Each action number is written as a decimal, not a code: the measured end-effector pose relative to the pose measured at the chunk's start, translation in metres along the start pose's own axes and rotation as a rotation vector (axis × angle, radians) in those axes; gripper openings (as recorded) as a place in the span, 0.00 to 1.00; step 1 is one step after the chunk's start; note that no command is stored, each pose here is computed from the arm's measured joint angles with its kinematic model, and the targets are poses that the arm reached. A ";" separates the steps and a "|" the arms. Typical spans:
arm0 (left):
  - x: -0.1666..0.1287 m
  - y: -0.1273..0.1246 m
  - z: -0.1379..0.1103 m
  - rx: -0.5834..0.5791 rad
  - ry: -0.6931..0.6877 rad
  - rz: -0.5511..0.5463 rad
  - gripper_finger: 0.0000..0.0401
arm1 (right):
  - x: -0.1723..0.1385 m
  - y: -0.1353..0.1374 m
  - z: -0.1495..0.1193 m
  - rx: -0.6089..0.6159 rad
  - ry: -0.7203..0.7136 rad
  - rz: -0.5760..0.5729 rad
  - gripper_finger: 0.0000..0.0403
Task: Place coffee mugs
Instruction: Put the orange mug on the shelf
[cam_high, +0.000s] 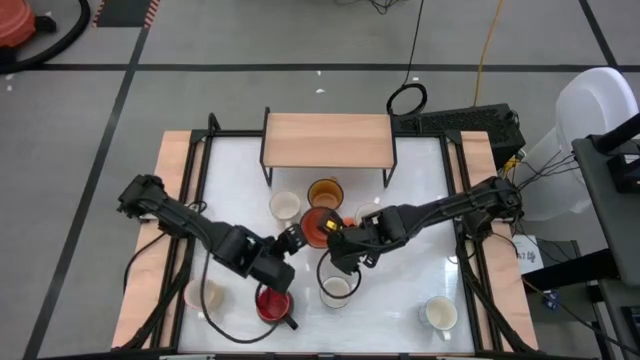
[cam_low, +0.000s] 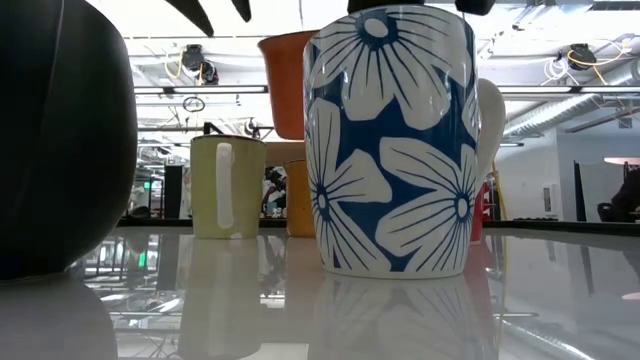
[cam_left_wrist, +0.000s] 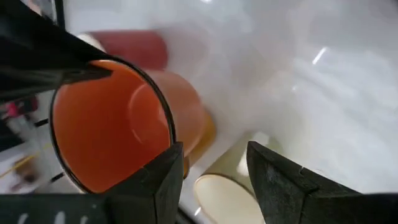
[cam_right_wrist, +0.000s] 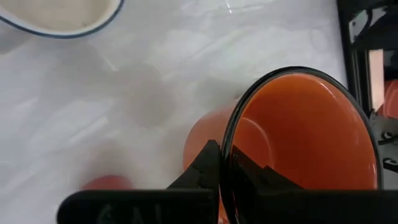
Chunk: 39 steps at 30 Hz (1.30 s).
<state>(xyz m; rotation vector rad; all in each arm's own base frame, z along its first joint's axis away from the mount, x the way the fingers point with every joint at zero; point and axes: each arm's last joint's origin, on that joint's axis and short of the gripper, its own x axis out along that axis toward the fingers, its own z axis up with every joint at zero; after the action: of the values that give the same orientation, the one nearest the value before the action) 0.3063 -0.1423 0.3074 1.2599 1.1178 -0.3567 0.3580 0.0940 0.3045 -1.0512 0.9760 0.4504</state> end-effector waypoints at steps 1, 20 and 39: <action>0.003 0.000 0.002 0.003 0.026 0.017 0.45 | 0.000 -0.001 -0.001 -0.003 0.001 0.000 0.00; 0.023 0.005 0.004 -0.130 0.132 0.091 0.45 | 0.001 -0.007 -0.004 -0.090 0.025 -0.052 0.01; 0.036 0.006 0.006 -0.089 0.148 0.056 0.25 | 0.001 -0.007 -0.002 -0.099 0.017 -0.053 0.01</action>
<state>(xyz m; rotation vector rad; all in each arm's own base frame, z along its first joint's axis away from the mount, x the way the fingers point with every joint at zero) 0.3305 -0.1334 0.2804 1.2521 1.2080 -0.1713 0.3622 0.0888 0.3066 -1.1691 0.9462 0.4504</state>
